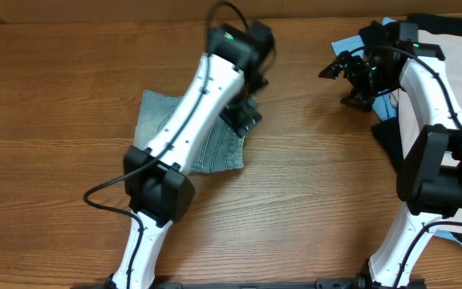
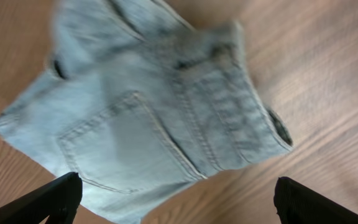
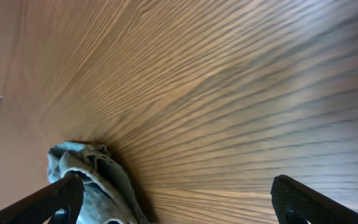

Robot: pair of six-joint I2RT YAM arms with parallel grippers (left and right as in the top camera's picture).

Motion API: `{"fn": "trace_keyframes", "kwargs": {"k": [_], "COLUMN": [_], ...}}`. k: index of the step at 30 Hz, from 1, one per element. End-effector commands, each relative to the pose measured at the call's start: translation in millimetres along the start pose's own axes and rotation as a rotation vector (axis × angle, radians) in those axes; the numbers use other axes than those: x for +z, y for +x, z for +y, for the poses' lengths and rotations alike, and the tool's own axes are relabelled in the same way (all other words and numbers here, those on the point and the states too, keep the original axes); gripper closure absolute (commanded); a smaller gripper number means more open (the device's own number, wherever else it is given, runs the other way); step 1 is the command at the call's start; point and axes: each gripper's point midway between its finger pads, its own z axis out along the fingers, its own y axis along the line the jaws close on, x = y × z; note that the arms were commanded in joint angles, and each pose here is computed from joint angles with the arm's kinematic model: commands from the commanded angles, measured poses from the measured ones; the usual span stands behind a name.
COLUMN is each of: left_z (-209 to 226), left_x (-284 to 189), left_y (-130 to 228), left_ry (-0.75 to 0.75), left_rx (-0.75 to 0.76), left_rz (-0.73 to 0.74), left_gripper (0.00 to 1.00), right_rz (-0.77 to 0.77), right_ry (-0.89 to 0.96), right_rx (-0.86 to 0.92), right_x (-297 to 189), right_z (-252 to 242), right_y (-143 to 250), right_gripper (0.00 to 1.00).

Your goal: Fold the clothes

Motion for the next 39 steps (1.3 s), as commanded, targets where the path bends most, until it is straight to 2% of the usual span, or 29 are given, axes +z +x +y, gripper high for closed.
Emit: {"fn": "trace_keyframes", "kwargs": {"k": [1, 4, 6, 7, 9, 15, 24, 31, 34, 36, 37, 38, 39], "left_z": [-6.0, -39.1, -54.3, -53.4, -47.5, -33.5, -19.2, -10.1, -12.0, -13.8, -13.3, -13.1, -10.2], "left_x": [-25.0, -47.9, -44.1, -26.4, 5.8, 79.9, 131.2, 151.3, 160.8, 166.9, 169.7, 172.2, 175.8], "left_y": [16.1, 34.6, 60.0, 71.7, 71.6, 68.1, 50.4, 52.0, 54.8, 58.9, 60.9, 62.1, 62.9], "left_ry": [-0.073, 0.101, 0.172, 0.158, 0.12, -0.009, -0.051, -0.076, -0.078, -0.077, -0.081, -0.082, -0.097], "left_rx": [0.03, 0.084, 0.139, 0.139, 0.134, 0.126, 0.053, 0.021, 0.019, 0.02, 0.018, 0.015, 0.007], "left_rz": [-0.017, -0.076, -0.038, 0.012, 0.044, 0.049, -0.077, -0.108, -0.115, -0.111, -0.109, -0.11, -0.117], "left_gripper": [0.0, 0.0, 0.0, 0.0, 0.0, 0.0, 0.0, 0.01, 0.1, 0.23, 0.43, 0.56, 0.82], "right_rz": [0.001, 0.006, 0.014, 0.011, 0.01, 0.014, 0.015, 0.015, 0.017, 0.019, 0.02, 0.021, 0.02], "right_ry": [0.004, 0.006, 0.014, 0.029, 0.036, 0.05, 0.05, 0.05, 0.05, 0.052, 0.052, 0.052, 0.052], "right_rx": [-0.053, -0.058, -0.064, -0.061, -0.06, -0.064, -0.063, -0.061, -0.06, -0.059, -0.058, -0.058, -0.058], "right_x": [-3.6, -3.3, -2.9, -2.9, -3.0, -3.1, -3.1, -3.1, -3.1, -3.1, -3.2, -3.2, -3.2], "right_z": [2.7, 2.5, 1.5, -1.3, -2.6, -5.2, -5.3, -5.3, -5.5, -5.9, -6.0, -6.0, -6.0], "right_y": [2.3, 3.7, 5.9, 5.8, 5.8, 7.0, 7.1, 7.3, 7.7, 8.4, 8.6, 8.7, 8.6], "right_gripper": [0.0, 0.0, 0.0, 0.0, 0.0, 0.0, 0.0, 0.0, 0.0, 0.0, 0.0, 0.0, 0.0]}}
